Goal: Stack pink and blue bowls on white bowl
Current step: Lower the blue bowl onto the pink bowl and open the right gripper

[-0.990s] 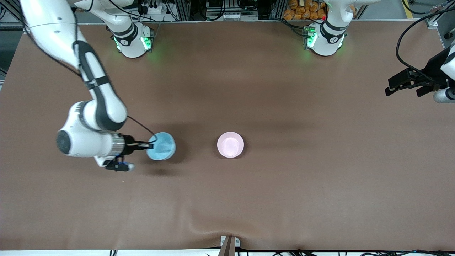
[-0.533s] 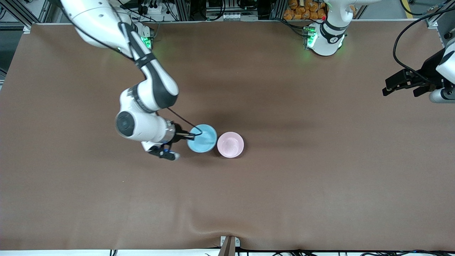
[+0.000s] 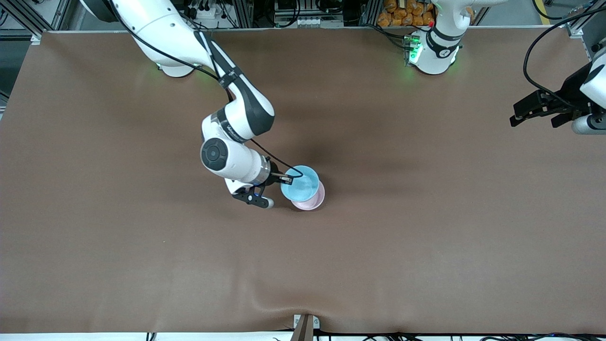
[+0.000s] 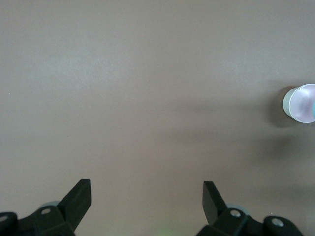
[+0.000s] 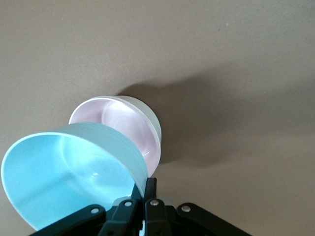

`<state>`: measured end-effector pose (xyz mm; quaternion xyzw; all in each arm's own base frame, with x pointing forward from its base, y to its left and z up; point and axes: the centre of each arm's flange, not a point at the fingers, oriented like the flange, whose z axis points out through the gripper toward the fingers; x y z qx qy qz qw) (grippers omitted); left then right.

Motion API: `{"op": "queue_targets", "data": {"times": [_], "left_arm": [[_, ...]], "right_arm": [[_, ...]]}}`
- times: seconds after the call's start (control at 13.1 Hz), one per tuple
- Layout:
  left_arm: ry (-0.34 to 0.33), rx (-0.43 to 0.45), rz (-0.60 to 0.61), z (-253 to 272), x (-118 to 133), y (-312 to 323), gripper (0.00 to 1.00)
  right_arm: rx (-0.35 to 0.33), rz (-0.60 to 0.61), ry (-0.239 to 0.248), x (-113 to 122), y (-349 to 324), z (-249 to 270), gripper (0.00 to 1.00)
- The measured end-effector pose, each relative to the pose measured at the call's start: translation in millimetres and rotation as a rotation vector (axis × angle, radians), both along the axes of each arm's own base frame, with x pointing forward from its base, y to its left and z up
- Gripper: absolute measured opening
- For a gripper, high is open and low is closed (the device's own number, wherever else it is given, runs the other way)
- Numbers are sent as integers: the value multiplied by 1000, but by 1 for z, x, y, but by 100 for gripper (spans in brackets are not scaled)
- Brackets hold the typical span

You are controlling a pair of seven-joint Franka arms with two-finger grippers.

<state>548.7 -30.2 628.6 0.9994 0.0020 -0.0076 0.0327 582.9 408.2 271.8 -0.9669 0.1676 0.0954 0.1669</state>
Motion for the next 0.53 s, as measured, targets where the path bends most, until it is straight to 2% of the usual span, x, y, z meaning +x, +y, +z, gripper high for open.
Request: {"op": "queue_targets", "data": {"times": [0.3,0.53], "left_arm": [[-4,8,1,0,1,1,100],[-5,8,0,0,1,1,100]], "right_arm": [[-3,-12,-2,10,0,-9,3],[-10,-35,15,10,6,-20,3]]}}
